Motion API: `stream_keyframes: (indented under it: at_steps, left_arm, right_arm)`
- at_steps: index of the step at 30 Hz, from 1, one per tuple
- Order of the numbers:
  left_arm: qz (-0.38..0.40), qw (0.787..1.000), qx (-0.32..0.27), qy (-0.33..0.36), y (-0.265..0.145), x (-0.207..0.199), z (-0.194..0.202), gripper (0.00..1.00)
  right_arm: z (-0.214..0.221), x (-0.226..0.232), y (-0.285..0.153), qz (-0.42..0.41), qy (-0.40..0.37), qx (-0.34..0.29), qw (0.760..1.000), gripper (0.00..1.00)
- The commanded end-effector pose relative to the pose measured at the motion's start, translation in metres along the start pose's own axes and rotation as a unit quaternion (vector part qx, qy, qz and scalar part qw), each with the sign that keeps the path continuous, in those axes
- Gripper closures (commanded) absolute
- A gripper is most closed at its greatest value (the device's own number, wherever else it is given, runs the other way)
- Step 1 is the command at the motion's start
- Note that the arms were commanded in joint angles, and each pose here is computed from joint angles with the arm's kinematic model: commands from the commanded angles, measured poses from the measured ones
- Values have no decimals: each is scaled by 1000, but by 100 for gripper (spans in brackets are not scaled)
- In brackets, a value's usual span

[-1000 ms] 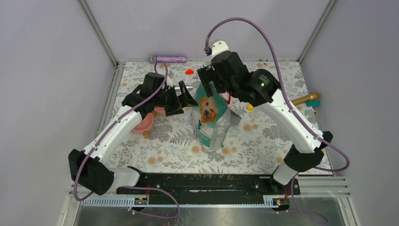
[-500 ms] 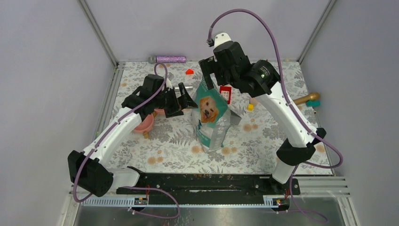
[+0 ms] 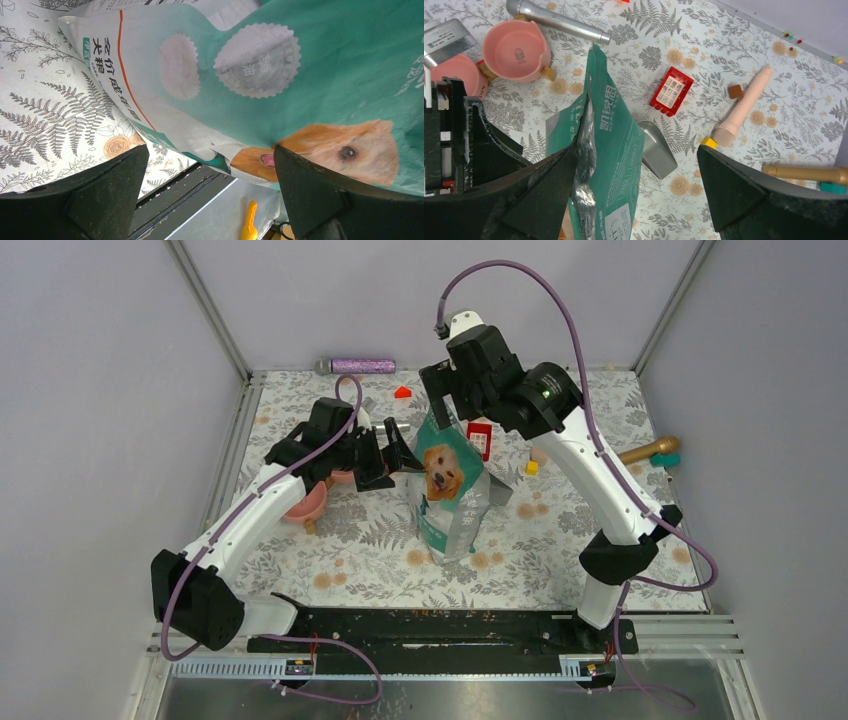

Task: Serve the pet food

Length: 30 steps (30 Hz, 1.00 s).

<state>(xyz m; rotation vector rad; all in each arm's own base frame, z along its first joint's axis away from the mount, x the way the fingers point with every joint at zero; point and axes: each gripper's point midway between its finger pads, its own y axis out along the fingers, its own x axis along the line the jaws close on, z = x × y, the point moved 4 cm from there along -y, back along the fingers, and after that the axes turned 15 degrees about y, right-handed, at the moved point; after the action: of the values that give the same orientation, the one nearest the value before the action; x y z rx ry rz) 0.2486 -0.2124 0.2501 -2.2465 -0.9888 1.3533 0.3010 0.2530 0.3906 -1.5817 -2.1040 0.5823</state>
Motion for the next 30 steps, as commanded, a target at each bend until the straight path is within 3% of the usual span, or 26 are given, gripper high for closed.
stream_keyframes:
  at_steps: [1,10,17,30]
  left_arm:
    - [23,1000,-8,11,1,-7,-4,1]
    - [28,1000,9,6,7,-5,-2,1]
    - [29,999,18,3,11,-3,0,1]
    - [34,999,25,6,14,-4,2,1]
  right_arm:
    - [-12,-13,-3,42,5,-27,999,3]
    - [-14,-10,10,43,-5,-22,999,5]
    - [-26,-3,27,9,33,-22,999,6]
    - [-18,6,23,-53,62,16,997,16]
